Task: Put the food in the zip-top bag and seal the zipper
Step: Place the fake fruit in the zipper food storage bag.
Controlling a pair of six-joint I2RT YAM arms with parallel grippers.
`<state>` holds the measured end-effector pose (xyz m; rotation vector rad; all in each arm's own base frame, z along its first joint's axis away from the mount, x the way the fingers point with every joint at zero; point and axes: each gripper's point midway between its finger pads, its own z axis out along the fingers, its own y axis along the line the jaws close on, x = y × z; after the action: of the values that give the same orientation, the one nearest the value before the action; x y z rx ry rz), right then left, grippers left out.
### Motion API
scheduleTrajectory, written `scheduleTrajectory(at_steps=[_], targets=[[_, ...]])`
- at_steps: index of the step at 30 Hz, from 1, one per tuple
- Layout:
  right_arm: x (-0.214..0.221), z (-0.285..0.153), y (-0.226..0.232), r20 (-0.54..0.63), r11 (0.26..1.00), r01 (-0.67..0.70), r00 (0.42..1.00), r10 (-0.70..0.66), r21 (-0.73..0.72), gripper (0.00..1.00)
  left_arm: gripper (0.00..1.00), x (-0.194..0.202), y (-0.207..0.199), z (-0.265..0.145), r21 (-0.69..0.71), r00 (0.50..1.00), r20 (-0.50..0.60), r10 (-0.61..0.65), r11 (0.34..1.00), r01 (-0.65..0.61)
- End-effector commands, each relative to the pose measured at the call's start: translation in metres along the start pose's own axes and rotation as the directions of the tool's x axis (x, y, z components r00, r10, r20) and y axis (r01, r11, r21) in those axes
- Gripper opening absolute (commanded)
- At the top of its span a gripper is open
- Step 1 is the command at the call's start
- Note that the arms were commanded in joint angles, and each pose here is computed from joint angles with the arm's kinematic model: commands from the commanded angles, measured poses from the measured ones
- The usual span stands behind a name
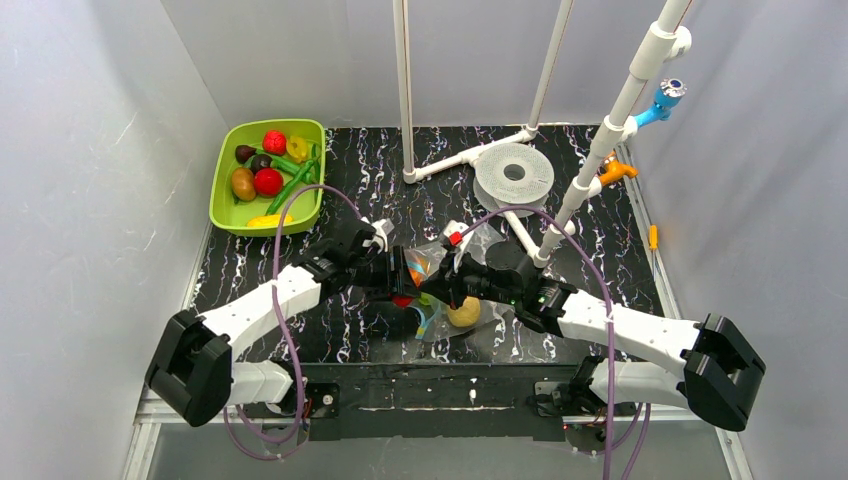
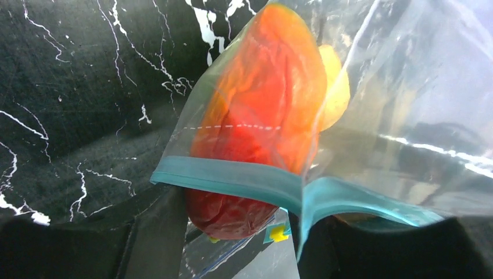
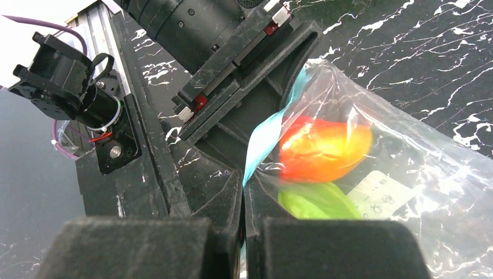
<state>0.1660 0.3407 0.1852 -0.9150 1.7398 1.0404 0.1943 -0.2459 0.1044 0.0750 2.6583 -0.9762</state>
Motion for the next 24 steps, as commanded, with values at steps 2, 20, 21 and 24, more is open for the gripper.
scheduleTrajectory(at_steps=[2,20,21,24], targets=[[-0.021,-0.003,0.01,0.083,0.999,0.037,0.996,-0.034,-0.032,0.01,0.53,-0.026,-0.027,-0.006,0.104,0.991,0.13,0.022,0.994,-0.036],[-0.029,-0.001,0.008,0.09,1.0,-0.016,0.996,0.017,-0.011,0.01,0.78,-0.004,-0.025,-0.039,0.107,0.985,0.138,0.102,0.987,-0.117],[-0.031,-0.001,0.009,0.083,0.999,-0.036,0.996,0.037,-0.01,0.01,0.78,-0.005,-0.027,-0.042,0.11,0.984,0.147,0.105,0.987,-0.121],[-0.043,-0.003,0.018,0.052,0.993,-0.112,0.992,0.113,-0.027,0.01,0.78,-0.009,-0.034,-0.056,0.119,0.974,0.193,0.116,0.983,-0.141]])
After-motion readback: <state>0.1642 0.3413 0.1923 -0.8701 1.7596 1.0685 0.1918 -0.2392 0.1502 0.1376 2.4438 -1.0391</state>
